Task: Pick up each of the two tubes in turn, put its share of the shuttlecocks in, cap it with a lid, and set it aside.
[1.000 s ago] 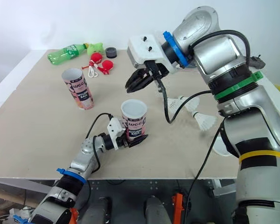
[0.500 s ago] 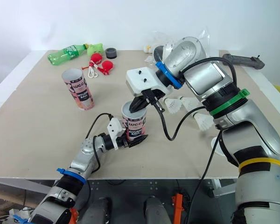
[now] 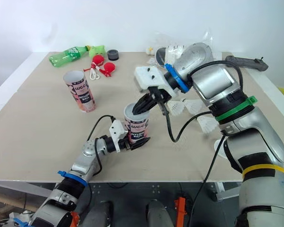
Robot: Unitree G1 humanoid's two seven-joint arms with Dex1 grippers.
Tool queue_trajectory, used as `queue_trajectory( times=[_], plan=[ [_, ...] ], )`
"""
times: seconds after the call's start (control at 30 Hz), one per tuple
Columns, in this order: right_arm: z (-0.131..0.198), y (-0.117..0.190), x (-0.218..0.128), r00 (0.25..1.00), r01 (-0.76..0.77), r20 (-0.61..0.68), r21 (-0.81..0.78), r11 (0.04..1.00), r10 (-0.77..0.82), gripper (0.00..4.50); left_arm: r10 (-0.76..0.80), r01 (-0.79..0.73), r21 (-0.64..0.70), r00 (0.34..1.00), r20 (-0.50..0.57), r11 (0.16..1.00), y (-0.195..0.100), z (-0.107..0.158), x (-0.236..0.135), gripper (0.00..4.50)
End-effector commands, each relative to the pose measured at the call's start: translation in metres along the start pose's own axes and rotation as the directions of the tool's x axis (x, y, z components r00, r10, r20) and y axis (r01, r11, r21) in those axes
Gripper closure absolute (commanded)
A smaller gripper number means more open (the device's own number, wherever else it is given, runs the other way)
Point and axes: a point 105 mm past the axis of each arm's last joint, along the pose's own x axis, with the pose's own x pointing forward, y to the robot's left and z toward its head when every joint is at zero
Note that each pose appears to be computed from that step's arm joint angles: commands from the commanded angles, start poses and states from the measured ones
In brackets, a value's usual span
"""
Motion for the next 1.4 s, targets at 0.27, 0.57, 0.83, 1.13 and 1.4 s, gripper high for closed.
queue_trajectory(
  times=[0.27,0.57,0.83,1.13,1.4],
  plan=[
    [-0.005,0.04,-0.069,0.85,0.421,0.216,0.268,0.867,-0.48,3.15,0.011,-0.014,-0.074,0.999,-0.041,0.997,-0.001,-0.012,-0.011,1.09],
    [-0.081,0.091,-0.009,0.677,0.642,0.062,0.437,0.63,-0.733,0.11,-0.015,0.012,-0.038,0.997,-0.079,0.999,0.006,-0.009,-0.026,0.0],
    [-0.101,0.108,0.039,0.635,0.619,0.074,0.547,0.563,-0.769,0.11,-0.02,0.024,0.024,0.991,-0.131,0.999,0.019,-0.001,-0.061,0.0],
    [-0.109,0.083,0.085,0.622,0.576,0.118,0.601,0.554,-0.774,0.11,-0.026,0.026,-0.005,0.983,-0.183,1.0,0.023,0.028,-0.118,0.0],
    [-0.107,0.057,0.108,0.649,0.533,0.182,0.584,0.612,-0.739,0.11,-0.035,0.026,-0.063,0.987,-0.154,0.998,0.03,0.073,-0.129,0.0]
  ],
)
